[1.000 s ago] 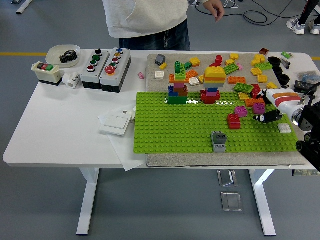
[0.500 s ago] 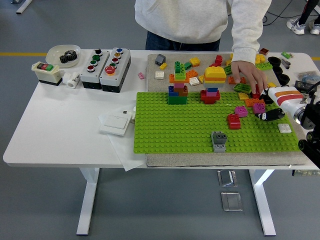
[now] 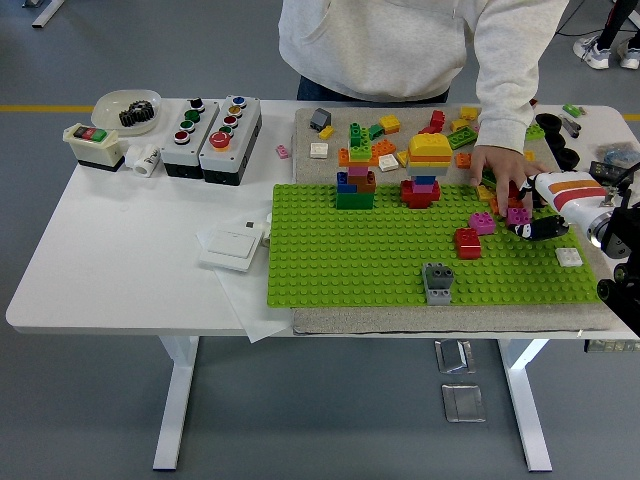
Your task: Pick up the brick,pile it on top of brick,press brick,pick up the brick,pile it on top of brick,press brick
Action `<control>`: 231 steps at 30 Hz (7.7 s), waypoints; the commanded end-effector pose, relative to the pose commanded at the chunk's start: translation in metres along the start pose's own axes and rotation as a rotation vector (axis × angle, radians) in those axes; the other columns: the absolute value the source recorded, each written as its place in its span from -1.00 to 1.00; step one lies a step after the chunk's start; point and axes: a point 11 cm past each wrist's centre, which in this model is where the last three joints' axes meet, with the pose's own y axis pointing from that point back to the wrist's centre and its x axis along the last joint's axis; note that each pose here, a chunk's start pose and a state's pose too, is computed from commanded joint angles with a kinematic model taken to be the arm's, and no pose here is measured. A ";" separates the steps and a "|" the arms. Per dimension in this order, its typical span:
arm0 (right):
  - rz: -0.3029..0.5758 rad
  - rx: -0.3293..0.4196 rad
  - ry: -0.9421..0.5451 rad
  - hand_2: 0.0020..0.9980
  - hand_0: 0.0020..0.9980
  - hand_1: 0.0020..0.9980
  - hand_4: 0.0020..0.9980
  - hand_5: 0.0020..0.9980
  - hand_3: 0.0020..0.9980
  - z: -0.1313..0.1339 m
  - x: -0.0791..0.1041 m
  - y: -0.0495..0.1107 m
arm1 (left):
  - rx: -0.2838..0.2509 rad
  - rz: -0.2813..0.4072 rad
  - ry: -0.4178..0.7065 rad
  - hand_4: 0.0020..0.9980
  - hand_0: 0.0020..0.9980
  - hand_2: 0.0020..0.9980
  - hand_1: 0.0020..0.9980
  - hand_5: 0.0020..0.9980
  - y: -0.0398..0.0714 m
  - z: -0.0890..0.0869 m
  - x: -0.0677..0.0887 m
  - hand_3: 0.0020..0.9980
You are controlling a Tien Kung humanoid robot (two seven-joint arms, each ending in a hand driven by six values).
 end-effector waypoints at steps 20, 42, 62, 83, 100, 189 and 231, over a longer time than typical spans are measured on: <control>0.013 0.031 -0.003 0.45 0.38 0.37 0.63 -0.17 0.23 -0.003 0.005 0.002 | 0.001 -0.005 -0.003 0.07 0.56 0.21 0.44 0.10 0.000 -0.001 -0.002 0.08; 0.033 0.006 -0.046 0.45 0.39 0.38 0.62 -0.18 0.23 0.001 0.012 0.002 | -0.002 -0.007 0.000 0.07 0.56 0.21 0.44 0.10 0.000 0.000 -0.002 0.08; 0.131 -0.011 -0.160 0.43 0.39 0.36 0.61 -0.20 0.18 0.009 0.038 0.009 | 0.002 -0.009 0.004 0.07 0.56 0.21 0.44 0.10 0.000 -0.001 -0.003 0.08; 0.171 -0.061 -0.175 0.43 0.39 0.35 0.60 -0.21 0.17 0.032 0.052 0.016 | -0.002 -0.009 0.008 0.07 0.56 0.21 0.45 0.10 -0.001 0.000 -0.004 0.08; 0.156 -0.107 -0.164 0.43 0.40 0.35 0.60 -0.22 0.16 0.054 0.049 0.025 | 0.006 -0.011 0.004 0.07 0.56 0.21 0.45 0.10 -0.001 -0.004 -0.007 0.08; -0.194 -0.016 -0.027 0.61 0.57 0.54 0.88 -0.11 0.70 0.019 -0.005 0.016 | -0.008 -0.005 0.006 0.07 0.56 0.22 0.44 0.10 0.001 0.005 -0.001 0.08; -0.184 0.006 0.040 0.49 0.37 0.41 0.78 -0.09 0.48 0.013 -0.008 0.008 | -0.004 -0.004 0.001 0.08 0.56 0.21 0.45 0.11 0.001 0.003 0.000 0.08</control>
